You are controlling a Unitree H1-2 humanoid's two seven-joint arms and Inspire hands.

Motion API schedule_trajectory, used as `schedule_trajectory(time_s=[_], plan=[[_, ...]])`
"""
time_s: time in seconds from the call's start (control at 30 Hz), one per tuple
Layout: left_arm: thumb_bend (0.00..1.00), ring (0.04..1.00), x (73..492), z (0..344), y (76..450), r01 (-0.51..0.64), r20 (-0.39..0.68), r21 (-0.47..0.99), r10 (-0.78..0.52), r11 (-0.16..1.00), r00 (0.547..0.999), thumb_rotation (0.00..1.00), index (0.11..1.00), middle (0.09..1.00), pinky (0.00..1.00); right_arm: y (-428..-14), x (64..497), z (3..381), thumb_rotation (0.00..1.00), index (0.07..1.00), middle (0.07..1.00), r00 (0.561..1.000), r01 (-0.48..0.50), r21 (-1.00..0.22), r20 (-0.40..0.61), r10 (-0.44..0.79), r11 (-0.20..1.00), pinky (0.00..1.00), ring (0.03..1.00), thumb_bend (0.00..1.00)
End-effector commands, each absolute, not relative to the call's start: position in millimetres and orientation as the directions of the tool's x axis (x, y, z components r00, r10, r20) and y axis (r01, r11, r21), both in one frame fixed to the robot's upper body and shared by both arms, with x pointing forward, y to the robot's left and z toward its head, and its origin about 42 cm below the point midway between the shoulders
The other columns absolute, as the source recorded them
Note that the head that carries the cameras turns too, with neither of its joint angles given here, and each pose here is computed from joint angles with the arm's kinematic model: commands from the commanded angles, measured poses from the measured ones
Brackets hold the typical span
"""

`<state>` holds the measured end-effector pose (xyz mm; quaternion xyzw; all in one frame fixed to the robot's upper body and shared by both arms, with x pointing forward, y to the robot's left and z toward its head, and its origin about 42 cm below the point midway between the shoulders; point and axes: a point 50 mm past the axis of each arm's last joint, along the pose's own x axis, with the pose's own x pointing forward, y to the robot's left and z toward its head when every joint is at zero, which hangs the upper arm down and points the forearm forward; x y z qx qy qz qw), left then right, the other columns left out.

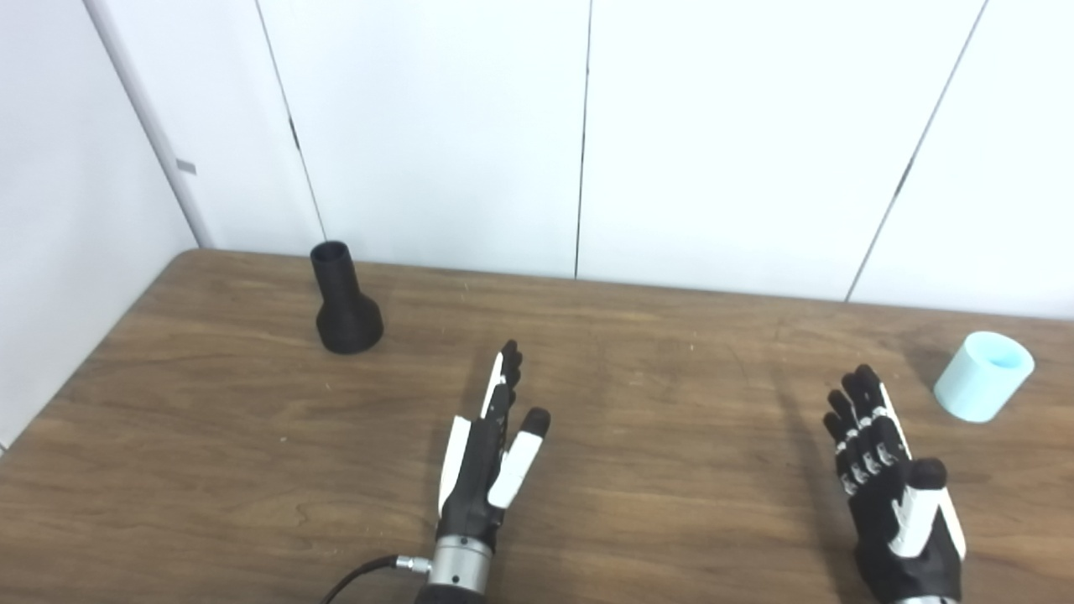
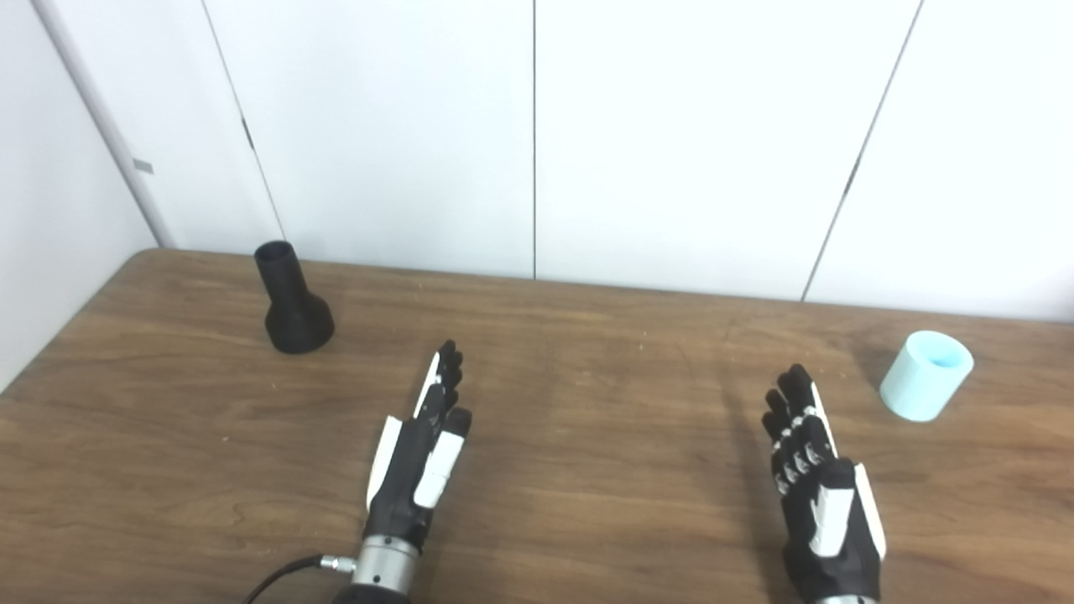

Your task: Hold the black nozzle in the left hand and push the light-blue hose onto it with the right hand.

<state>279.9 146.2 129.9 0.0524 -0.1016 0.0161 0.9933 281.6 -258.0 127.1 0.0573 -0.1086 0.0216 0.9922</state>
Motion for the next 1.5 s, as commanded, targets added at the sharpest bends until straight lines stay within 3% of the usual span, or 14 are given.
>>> schedule_trajectory(time_s=[0.0, 0.13, 0.27, 0.33, 0.53, 0.67, 0.73, 1.0, 1.4, 1.47], plan=[[0.96, 1.0, 276.5, 120.9, 145.2, -0.048, 0.196, 0.092, 0.029, 0.995, 0.98, 1.0, 1.0, 1.0, 1.0, -263.6, 273.4, 111.7, 1.0, 1.0, 1.0, 0.981, -0.041, 0.099, 0.195, 0.021, 0.994, 1.0, 1.0, 0.71], [0.96, 0.99, 279.3, 127.6, 158.0, -0.084, 0.231, 0.104, 0.058, 0.991, 0.971, 1.0, 1.0, 0.986, 1.0, -258.6, 271.9, 110.4, 1.0, 1.0, 1.0, 0.98, -0.043, 0.096, 0.195, 0.023, 0.994, 1.0, 1.0, 0.71], [0.95, 0.963, 284.0, 149.3, 176.3, -0.162, 0.362, 0.159, 0.096, 0.974, 0.927, 1.0, 1.0, 0.94, 0.97, -256.3, 271.7, 109.1, 1.0, 1.0, 1.0, 0.981, -0.044, 0.098, 0.193, 0.024, 0.994, 1.0, 1.0, 0.72], [0.92, 0.927, 287.0, 161.4, 185.4, -0.206, 0.451, 0.195, 0.099, 0.959, 0.887, 0.99, 0.99, 0.887, 0.92, -255.0, 271.2, 108.4, 1.0, 1.0, 1.0, 0.981, -0.044, 0.099, 0.193, 0.025, 0.994, 1.0, 1.0, 0.73], [0.91, 0.854, 291.6, 206.9, 211.9, -0.323, 0.678, 0.314, 0.028, 0.893, 0.735, 0.81, 0.935, 0.778, 0.86, -251.8, 270.9, 106.8, 1.0, 1.0, 1.0, 0.981, -0.05, 0.098, 0.193, 0.03, 0.994, 1.0, 1.0, 0.72], [0.91, 0.853, 291.9, 233.4, 235.2, -0.43, 0.774, 0.397, -0.044, 0.811, 0.631, 0.78, 0.9, 0.767, 0.94, -251.0, 271.2, 105.7, 1.0, 1.0, 1.0, 0.981, -0.053, 0.092, 0.192, 0.035, 0.994, 1.0, 1.0, 0.72], [0.93, 0.861, 291.7, 241.1, 247.2, -0.473, 0.794, 0.409, -0.048, 0.781, 0.607, 0.75, 0.892, 0.792, 0.99, -251.3, 271.6, 105.7, 1.0, 1.0, 1.0, 0.981, -0.055, 0.089, 0.191, 0.037, 0.995, 1.0, 1.0, 0.73], [0.92, 0.881, 303.1, 237.1, 293.7, -0.583, 0.801, 0.355, 0.083, 0.731, 0.592, 0.74, 0.9, 0.827, 0.99, -252.3, 272.9, 106.1, 1.0, 1.0, 1.0, 0.981, -0.055, 0.082, 0.188, 0.039, 0.995, 1.0, 1.0, 0.72], [0.93, 0.885, 343.1, 244.0, 353.2, -0.686, 0.77, 0.36, 0.214, 0.632, 0.602, 0.71, 0.901, 0.845, 0.87, -252.3, 273.2, 107.5, 1.0, 1.0, 1.0, 0.982, -0.045, 0.079, 0.188, 0.03, 0.996, 1.0, 1.0, 0.71], [0.91, 0.853, 352.9, 249.4, 365.7, -0.7, 0.766, 0.375, 0.222, 0.607, 0.603, 0.69, 0.897, 0.845, 0.82, -251.4, 272.8, 107.6, 1.0, 1.0, 1.0, 0.982, -0.043, 0.079, 0.187, 0.028, 0.996, 1.0, 1.0, 0.71]])
